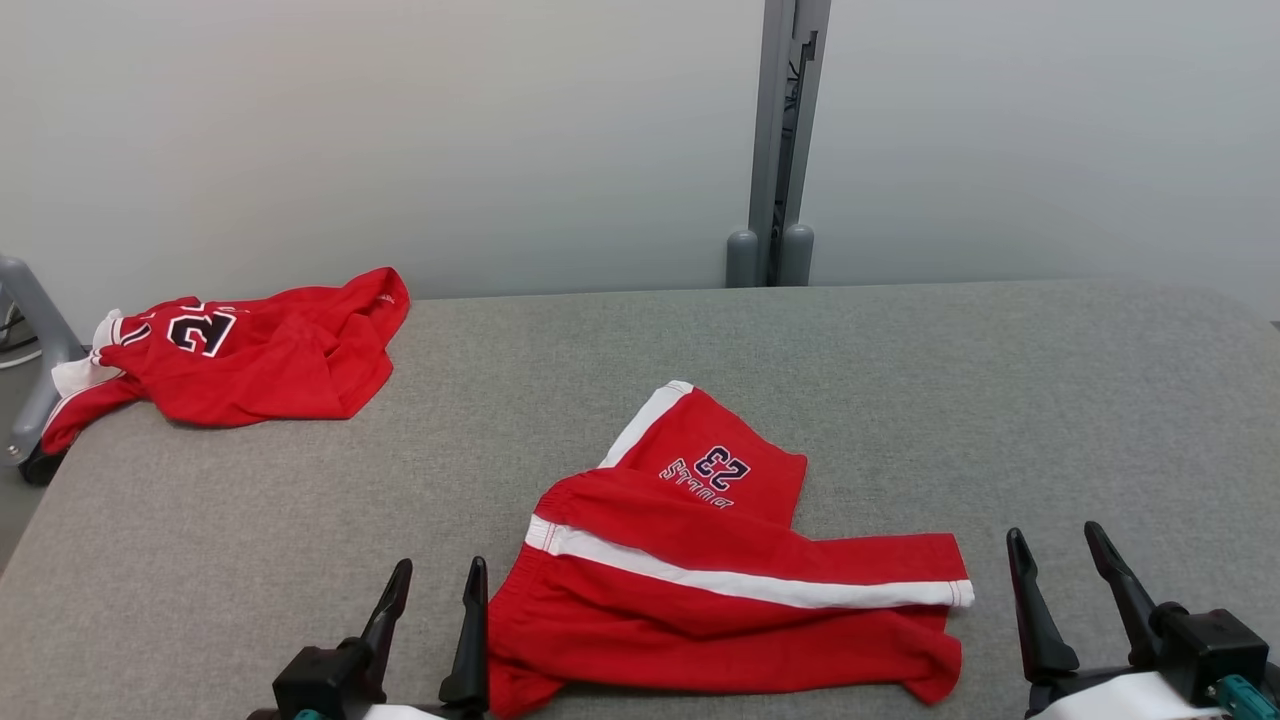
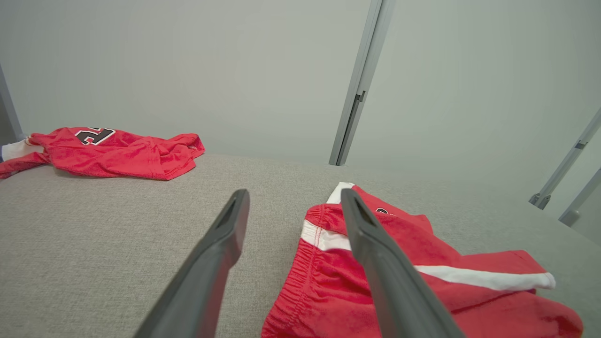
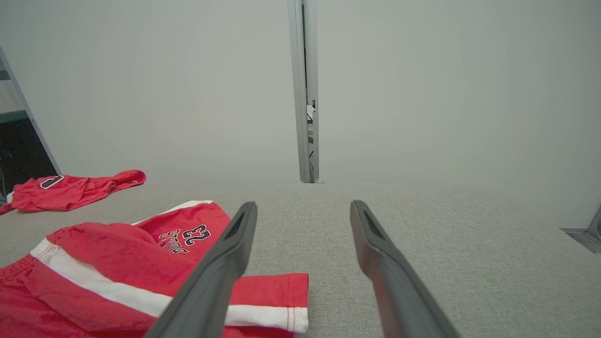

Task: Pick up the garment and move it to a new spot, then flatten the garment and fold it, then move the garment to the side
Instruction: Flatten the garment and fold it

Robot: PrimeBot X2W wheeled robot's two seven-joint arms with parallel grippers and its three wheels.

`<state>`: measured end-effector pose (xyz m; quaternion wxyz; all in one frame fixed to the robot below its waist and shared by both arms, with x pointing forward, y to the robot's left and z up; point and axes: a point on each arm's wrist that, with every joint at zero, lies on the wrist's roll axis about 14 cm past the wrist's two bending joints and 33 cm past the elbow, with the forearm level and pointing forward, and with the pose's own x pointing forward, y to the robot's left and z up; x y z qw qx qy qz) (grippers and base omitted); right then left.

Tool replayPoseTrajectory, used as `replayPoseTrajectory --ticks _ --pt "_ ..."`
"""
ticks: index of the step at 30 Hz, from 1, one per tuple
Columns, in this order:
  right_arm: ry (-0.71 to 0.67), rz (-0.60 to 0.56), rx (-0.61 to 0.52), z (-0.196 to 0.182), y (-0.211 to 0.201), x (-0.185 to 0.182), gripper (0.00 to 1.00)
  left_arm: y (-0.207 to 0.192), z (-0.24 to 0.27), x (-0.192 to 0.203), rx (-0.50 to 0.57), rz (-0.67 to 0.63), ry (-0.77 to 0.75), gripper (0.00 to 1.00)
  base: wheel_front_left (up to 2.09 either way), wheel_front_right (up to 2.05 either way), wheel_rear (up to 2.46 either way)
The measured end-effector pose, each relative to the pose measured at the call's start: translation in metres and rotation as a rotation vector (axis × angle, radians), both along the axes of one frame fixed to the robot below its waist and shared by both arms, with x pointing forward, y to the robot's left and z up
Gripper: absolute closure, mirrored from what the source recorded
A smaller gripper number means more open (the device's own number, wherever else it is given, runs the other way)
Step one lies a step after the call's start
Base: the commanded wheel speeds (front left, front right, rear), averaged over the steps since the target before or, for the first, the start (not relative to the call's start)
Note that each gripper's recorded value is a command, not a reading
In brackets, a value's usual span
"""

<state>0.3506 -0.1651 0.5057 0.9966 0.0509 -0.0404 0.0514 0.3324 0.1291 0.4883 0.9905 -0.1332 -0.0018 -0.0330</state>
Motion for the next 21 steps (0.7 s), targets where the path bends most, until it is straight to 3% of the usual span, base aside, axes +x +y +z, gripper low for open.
replayPoseTrajectory --ticks 21 --pt "-0.004 -0.01 0.029 0.002 -0.003 0.0 0.0 -0.001 -0.015 -0.003 0.023 -0.006 0.045 0.0 0.0 0.0 0.0"
